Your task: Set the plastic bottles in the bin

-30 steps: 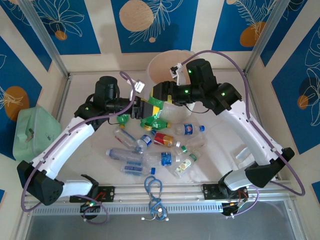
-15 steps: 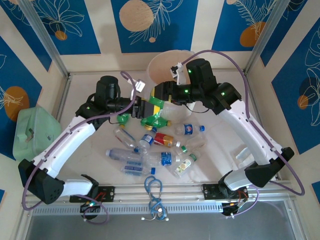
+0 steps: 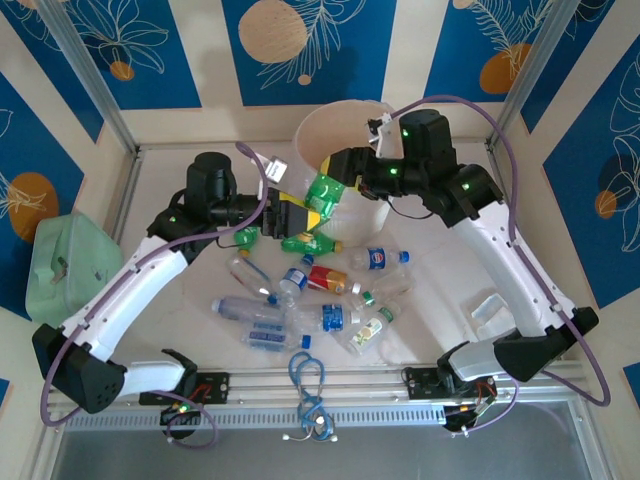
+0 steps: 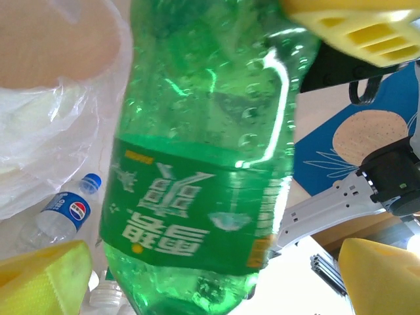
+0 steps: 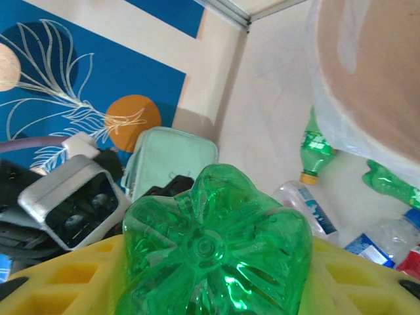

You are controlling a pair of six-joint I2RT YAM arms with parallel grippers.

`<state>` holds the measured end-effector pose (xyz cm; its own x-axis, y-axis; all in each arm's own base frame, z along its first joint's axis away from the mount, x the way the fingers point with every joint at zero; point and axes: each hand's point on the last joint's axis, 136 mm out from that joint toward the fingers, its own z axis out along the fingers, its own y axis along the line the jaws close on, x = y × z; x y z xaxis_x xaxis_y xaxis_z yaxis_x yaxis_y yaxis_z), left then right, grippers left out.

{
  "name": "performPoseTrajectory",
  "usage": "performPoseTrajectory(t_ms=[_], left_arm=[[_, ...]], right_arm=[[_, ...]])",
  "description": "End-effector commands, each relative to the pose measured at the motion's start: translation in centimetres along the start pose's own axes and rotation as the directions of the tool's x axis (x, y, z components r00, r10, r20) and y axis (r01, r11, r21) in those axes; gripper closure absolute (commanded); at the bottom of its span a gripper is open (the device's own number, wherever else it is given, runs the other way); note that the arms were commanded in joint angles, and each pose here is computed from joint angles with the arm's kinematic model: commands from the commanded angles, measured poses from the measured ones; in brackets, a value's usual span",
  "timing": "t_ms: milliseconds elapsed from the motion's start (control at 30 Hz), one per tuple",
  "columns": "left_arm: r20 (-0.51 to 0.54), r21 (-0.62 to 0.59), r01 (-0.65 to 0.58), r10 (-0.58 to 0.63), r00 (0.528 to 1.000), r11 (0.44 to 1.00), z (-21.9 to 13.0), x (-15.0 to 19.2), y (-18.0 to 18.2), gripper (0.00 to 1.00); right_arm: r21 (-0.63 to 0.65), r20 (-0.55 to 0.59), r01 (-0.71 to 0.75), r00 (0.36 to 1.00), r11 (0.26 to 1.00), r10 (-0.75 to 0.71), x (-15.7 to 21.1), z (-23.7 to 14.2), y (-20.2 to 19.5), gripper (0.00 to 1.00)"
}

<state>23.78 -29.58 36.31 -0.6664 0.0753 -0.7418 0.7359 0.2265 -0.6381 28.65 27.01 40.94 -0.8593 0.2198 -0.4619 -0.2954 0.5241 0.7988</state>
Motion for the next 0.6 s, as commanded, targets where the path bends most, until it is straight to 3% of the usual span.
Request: performPoseTrajectory(t_ms=[0,200,567], left_arm=[[0.012,0.033,-0.015,0.015,1.000,0.999,0.5,-0.2,-0.5,0.07],[0.015,0.085,-0.006,0.005,1.000,0.996,1.2,-0.6,-1.1,0.11],[0.006,0.102,0.004,-0.005,1.000,0.995,1.4,-0.2,-1.2,0.35]], right_arm=[[-0.080,-0.013,-0.016,1.000,0.997,0.015,0.3,-0.3,1.5,0.47],[-0.144,-0.027,-0.045,0.999,0.989,0.042,0.4,-0.1,2.2,0.47],[-0.155,-0.020,-0.069,0.998,0.985,0.067,0.2,0.0,1.8,0.47]])
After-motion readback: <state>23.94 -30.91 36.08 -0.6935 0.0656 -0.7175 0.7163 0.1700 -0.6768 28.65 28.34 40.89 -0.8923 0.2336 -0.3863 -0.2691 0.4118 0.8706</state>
